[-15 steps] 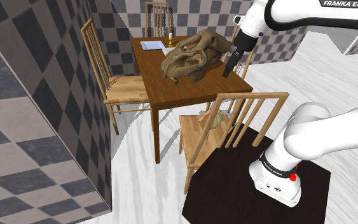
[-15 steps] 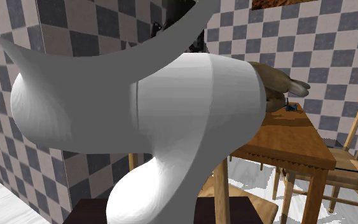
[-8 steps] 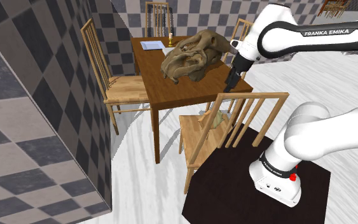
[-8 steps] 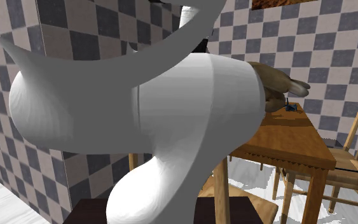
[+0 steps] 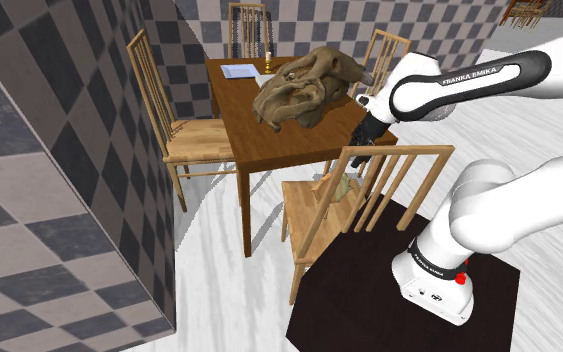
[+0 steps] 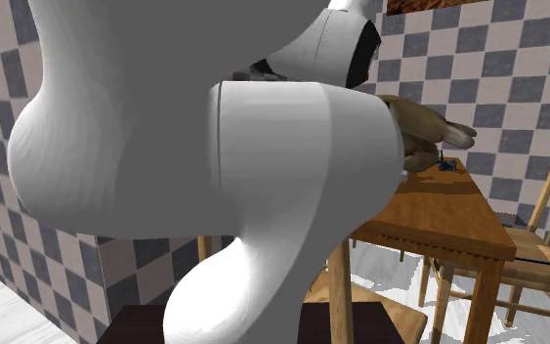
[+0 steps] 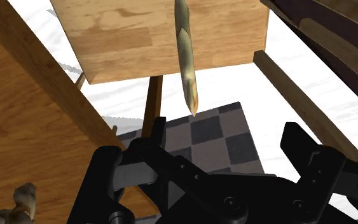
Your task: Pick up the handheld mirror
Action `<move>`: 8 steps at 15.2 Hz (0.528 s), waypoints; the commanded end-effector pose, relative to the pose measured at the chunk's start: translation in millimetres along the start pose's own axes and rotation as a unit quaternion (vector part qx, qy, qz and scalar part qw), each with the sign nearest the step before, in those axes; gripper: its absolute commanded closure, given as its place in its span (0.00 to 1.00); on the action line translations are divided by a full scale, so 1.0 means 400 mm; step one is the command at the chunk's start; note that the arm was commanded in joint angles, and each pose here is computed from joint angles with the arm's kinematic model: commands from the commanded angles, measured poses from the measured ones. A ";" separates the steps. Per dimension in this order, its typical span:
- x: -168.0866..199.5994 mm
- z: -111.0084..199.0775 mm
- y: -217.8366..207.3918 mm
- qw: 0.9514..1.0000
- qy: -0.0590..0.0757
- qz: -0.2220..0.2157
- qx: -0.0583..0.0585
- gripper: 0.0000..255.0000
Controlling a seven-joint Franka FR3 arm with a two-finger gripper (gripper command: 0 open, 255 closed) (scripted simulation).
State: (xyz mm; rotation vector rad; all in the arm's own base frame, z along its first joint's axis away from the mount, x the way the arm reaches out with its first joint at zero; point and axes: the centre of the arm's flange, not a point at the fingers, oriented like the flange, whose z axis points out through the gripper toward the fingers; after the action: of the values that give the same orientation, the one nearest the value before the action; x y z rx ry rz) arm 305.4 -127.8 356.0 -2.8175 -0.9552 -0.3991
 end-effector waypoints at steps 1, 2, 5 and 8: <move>-0.026 0.061 0.029 0.999 0.004 -0.031 0.004 0.00; -0.038 0.089 0.043 0.999 0.005 -0.046 0.007 0.00; -0.068 0.167 0.083 0.996 0.010 -0.085 0.015 0.00; -0.080 0.205 0.085 0.996 0.010 -0.085 0.015 0.00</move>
State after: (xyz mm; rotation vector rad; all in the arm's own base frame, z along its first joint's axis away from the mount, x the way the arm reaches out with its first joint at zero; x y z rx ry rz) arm 317.9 -154.8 271.9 -2.7094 -1.1842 -0.4280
